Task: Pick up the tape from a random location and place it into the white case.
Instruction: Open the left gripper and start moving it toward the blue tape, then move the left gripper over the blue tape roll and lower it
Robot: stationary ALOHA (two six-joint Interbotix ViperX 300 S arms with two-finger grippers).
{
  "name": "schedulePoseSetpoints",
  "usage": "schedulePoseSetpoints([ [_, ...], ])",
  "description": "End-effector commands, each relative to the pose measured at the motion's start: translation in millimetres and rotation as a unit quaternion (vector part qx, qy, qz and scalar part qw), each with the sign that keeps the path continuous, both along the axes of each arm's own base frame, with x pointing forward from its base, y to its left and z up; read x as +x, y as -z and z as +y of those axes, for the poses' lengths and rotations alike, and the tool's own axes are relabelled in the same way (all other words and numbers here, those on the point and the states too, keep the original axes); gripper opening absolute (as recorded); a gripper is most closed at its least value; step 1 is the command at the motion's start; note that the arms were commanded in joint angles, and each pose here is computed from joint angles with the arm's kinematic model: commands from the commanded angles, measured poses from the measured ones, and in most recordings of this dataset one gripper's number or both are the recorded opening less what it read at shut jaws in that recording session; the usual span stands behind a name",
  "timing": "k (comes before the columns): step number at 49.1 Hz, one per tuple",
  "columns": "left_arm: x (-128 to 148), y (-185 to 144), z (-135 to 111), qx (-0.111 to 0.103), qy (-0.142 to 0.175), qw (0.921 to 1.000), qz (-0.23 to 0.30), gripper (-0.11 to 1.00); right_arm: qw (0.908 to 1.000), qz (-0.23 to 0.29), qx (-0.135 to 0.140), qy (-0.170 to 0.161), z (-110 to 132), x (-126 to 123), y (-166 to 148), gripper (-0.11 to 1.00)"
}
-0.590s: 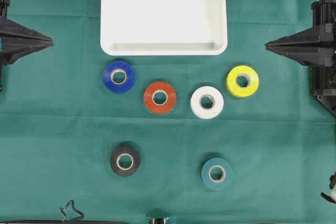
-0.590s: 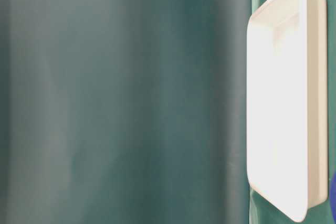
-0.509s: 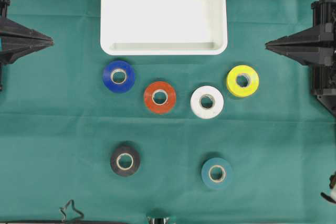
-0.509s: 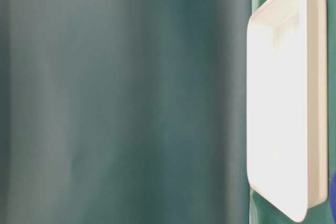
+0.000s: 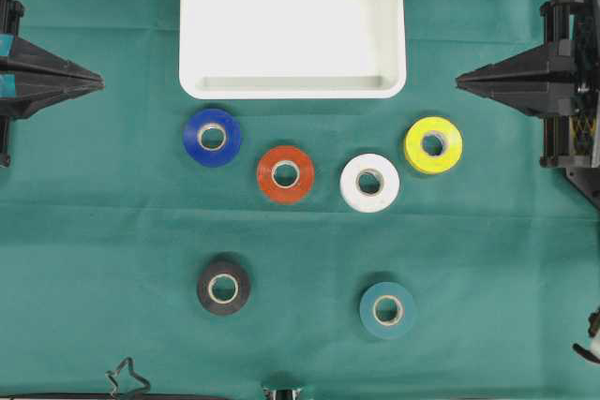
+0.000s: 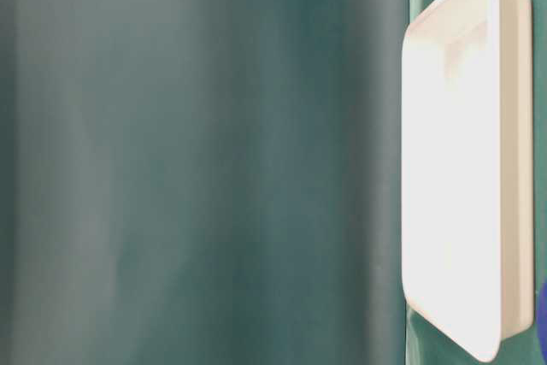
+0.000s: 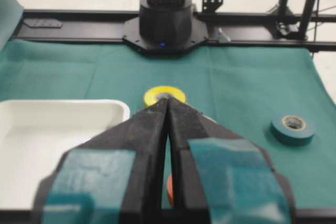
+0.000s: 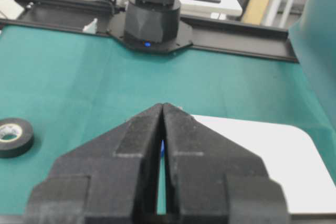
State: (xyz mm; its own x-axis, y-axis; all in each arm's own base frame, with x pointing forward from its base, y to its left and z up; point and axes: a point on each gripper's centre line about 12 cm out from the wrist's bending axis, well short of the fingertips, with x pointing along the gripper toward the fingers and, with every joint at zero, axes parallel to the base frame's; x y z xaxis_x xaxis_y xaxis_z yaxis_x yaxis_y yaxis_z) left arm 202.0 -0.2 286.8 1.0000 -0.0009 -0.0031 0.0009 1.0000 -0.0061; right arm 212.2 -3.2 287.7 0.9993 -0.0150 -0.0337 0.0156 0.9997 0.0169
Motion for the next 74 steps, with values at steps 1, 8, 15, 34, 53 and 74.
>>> schedulePoseSetpoints([
  [1,3.0,-8.4,0.7,0.0,-0.002,1.0,-0.008,0.02,0.9999,-0.013,0.003,0.002,-0.7,1.2,-11.0,0.0],
  [8,3.0,-8.6,1.9,-0.001,-0.005,0.9999,-0.009,0.23,1.0,-0.005,0.005,0.002,-0.7,0.7,-9.8,0.03],
  [15,2.9,-9.7,1.9,0.001,-0.005,0.9999,-0.014,0.64,0.9997,0.005,0.022,0.007,-2.4,0.5,-7.0,0.38],
  [34,3.0,-8.2,1.9,0.003,-0.005,1.0,-0.008,1.0,0.9993,0.023,0.024,0.018,-6.9,1.3,-1.4,0.93],
  [53,18.3,-6.4,2.0,0.0,-0.005,1.0,0.006,1.0,0.9993,0.024,0.022,0.017,-6.9,1.4,-1.7,0.93],
  [74,75.1,-9.3,2.5,0.0,-0.005,0.9992,0.04,1.0,0.9994,0.022,0.021,0.017,-6.8,1.3,-2.8,0.93],
])
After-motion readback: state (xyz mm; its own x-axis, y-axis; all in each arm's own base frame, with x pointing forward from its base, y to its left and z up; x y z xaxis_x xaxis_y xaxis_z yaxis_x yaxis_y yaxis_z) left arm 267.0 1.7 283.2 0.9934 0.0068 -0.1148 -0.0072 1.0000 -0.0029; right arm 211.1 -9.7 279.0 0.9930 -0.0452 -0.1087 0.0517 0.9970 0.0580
